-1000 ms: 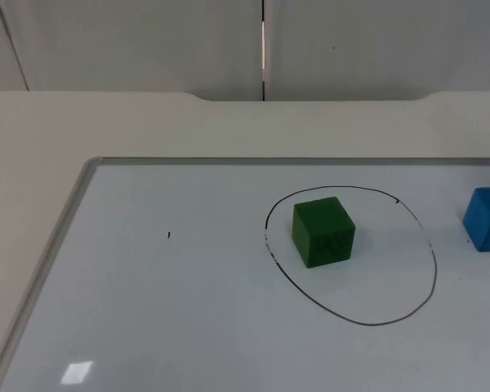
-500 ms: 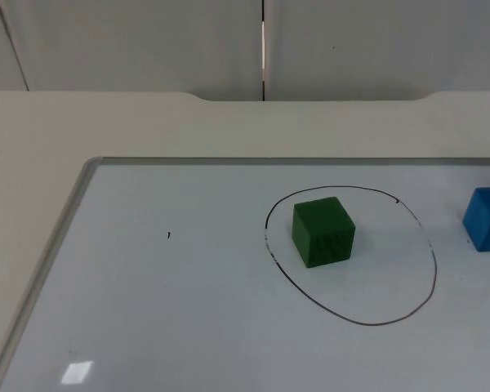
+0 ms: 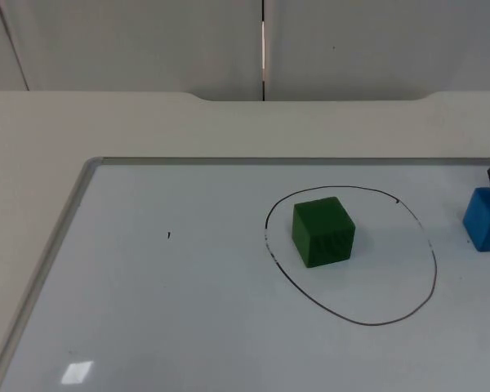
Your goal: Push the two cubes into the marked area.
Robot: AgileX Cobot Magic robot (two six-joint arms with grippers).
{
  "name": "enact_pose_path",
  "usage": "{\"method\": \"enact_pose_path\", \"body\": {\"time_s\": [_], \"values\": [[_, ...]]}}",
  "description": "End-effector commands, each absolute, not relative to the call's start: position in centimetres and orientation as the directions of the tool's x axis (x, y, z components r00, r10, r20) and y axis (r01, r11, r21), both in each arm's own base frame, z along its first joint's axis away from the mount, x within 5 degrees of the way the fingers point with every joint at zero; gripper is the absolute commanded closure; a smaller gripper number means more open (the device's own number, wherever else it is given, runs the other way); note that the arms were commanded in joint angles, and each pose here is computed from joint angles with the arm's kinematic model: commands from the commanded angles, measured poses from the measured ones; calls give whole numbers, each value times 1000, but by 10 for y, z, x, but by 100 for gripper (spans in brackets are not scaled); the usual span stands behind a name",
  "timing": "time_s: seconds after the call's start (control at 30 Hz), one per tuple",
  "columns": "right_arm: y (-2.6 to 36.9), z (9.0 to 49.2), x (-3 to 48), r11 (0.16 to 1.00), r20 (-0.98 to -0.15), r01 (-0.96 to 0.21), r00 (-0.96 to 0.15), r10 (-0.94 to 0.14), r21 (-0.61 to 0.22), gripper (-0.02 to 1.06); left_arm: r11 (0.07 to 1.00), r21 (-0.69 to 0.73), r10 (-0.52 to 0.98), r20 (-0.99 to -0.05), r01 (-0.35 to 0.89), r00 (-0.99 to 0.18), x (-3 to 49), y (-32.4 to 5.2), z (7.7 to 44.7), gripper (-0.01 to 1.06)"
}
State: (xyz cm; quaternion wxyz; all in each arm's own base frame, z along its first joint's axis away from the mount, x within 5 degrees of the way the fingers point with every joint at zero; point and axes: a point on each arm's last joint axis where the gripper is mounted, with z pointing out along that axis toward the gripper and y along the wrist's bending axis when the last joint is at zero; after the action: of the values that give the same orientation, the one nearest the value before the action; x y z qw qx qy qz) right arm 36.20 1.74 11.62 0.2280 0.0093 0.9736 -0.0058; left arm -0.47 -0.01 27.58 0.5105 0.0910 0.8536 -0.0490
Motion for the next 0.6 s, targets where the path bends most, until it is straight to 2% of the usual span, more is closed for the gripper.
{"method": "enact_pose_path", "body": {"time_s": [0.0,0.57], "values": [[17,117,364,999,-454,32,-890,29,2,104,980,9,101,-880,197,-463,-5,0,274,105],[17,113,355,997,-358,74,-931,74,13,104,980,9,101,-880,197,-463,-5,0,274,105]]}}
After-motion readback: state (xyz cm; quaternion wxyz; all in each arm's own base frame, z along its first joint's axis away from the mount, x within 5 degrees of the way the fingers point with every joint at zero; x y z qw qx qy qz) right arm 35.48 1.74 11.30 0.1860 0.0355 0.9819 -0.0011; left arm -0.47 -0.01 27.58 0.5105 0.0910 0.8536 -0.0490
